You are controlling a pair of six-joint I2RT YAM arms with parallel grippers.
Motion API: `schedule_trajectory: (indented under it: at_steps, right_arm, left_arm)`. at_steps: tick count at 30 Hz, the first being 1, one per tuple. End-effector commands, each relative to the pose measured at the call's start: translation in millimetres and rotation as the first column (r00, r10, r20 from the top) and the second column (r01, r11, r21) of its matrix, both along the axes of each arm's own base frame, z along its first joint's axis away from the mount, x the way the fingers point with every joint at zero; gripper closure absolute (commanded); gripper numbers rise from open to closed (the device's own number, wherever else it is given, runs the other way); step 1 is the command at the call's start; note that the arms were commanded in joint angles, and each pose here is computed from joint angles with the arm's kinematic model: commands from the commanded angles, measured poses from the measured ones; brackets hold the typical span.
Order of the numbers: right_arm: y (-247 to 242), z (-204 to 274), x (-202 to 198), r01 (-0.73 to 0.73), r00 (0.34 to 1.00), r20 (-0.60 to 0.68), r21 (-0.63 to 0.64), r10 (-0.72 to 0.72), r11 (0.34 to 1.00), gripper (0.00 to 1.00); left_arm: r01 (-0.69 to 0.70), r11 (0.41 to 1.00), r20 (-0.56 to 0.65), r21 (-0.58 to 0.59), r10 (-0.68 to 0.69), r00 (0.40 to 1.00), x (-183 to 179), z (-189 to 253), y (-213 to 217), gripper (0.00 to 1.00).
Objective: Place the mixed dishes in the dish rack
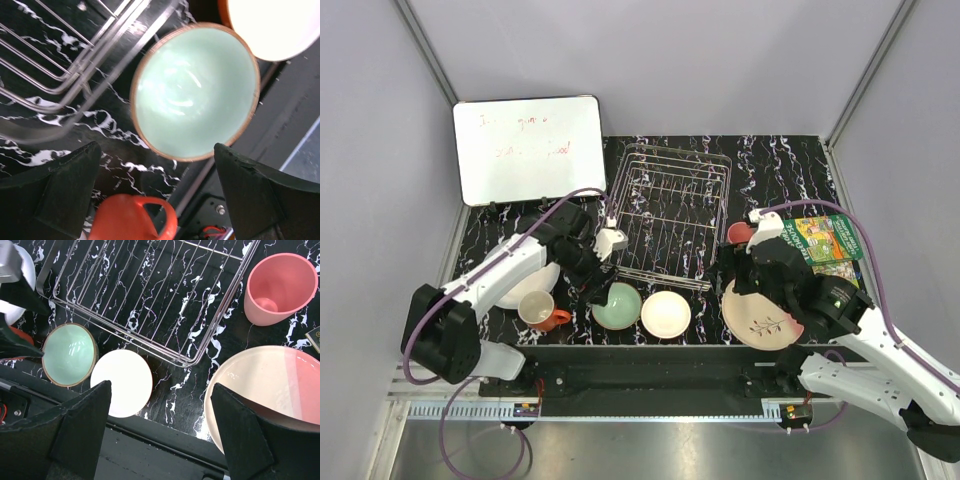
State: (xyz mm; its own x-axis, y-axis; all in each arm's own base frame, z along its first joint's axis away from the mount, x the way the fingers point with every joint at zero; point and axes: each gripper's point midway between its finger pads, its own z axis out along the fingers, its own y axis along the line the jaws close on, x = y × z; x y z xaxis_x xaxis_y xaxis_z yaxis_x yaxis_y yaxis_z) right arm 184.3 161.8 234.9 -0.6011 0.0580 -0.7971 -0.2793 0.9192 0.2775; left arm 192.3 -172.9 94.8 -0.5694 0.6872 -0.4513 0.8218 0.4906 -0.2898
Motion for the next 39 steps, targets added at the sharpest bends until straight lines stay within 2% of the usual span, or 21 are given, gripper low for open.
schedule_trajectory:
  at_steps: [1, 5, 12, 14, 16, 17, 19, 20, 24, 26, 27, 33, 35, 39]
  right_arm:
    - [0.1, 28.0, 4.2, 0.017, 0.998, 0.059, 0.048, -0.019, 0.999, 0.13]
    - [0.1, 31.8, 5.2, 0.018, 0.998, 0.065, 0.053, -0.022, 0.998, 0.16]
    - [-0.6, 32.6, 4.5, 0.021, 0.997, 0.068, 0.065, -0.026, 0.998, 0.21]
    - [0.8, 31.2, 4.4, 0.018, 0.998, 0.065, 0.066, -0.022, 0.998, 0.23]
    - [2.3, 29.4, 4.4, 0.012, 0.998, 0.062, 0.066, -0.016, 0.998, 0.25]
    - [3.0, 29.2, 4.3, 0.009, 0.998, 0.063, 0.066, -0.013, 0.998, 0.26]
    - [3.3, 27.2, 4.3, 0.006, 0.998, 0.061, 0.062, -0.01, 0.998, 0.27]
    - [3.8, 26.2, 4.2, 0.005, 0.998, 0.06, 0.06, -0.008, 0.998, 0.27]
    - [4.1, 24.6, 4.1, -0.003, 0.998, 0.06, 0.055, 0.0, 0.998, 0.3]
    - [5.6, 24.4, 3.9, -0.01, 0.998, 0.061, 0.054, 0.007, 0.999, 0.31]
    - [5.9, 24.0, 3.9, -0.013, 0.998, 0.06, 0.051, 0.01, 0.999, 0.32]
    - [7.8, 18.2, 3.6, -0.022, 0.999, 0.05, 0.042, 0.02, 0.999, 0.33]
    - [8.8, 16.7, 3.7, -0.025, 0.999, 0.049, 0.043, 0.023, 0.999, 0.34]
    - [10.7, 10.1, 3.5, -0.035, 0.999, 0.041, 0.036, 0.033, 0.999, 0.36]
  left_arm:
    - [-0.02, 1.0, 0.075, 0.021, 0.018, 0.997, 22.6, -10.6, -4.7, 0.01]
    - [0.003, 0.999, 0.036, 0.05, -0.005, 0.999, 21.9, -30.4, -4.6, 0.01]
    - [0.055, 0.996, 0.057, 0.065, -0.059, 0.997, 17.8, -38.8, -4.5, 0.01]
    - [0.062, 0.996, 0.065, 0.069, -0.066, 0.996, 16.3, -37.8, -4.3, 0.04]
    - [0.061, 0.996, 0.073, 0.067, -0.066, 0.995, 14.8, -35.9, -3.2, 0.1]
    - [0.065, 0.995, 0.07, 0.07, -0.07, 0.995, 12.7, -36.3, -1.8, 0.2]
    - [0.066, 0.995, 0.076, 0.071, -0.072, 0.994, 10.1, -34.9, 0.4, 0.3]
    - [0.075, 0.994, 0.078, 0.076, -0.081, 0.994, 8.1, -35.5, 2.0, 0.39]
    - [0.072, 0.992, 0.1, 0.103, -0.082, 0.992, 5.2, -36.0, 10.9, 0.42]
    - [0.072, 0.991, 0.106, 0.115, -0.084, 0.991, 4.5, -35.6, 13.8, 0.48]
    - [0.071, 0.991, 0.107, 0.116, -0.084, 0.991, 3.9, -34.8, 14.5, 0.56]
    - [0.068, 0.989, 0.144, 0.131, -0.087, 0.986, 4.1, -25.7, 20.3, 0.93]
    - [0.063, 0.989, 0.167, 0.131, -0.085, 0.982, 7.8, -18.1, 20.4, 1.0]
    - [0.054, 0.992, 0.215, 0.116, -0.079, 0.973, 15.9, 4.8, 17.4, 1.0]
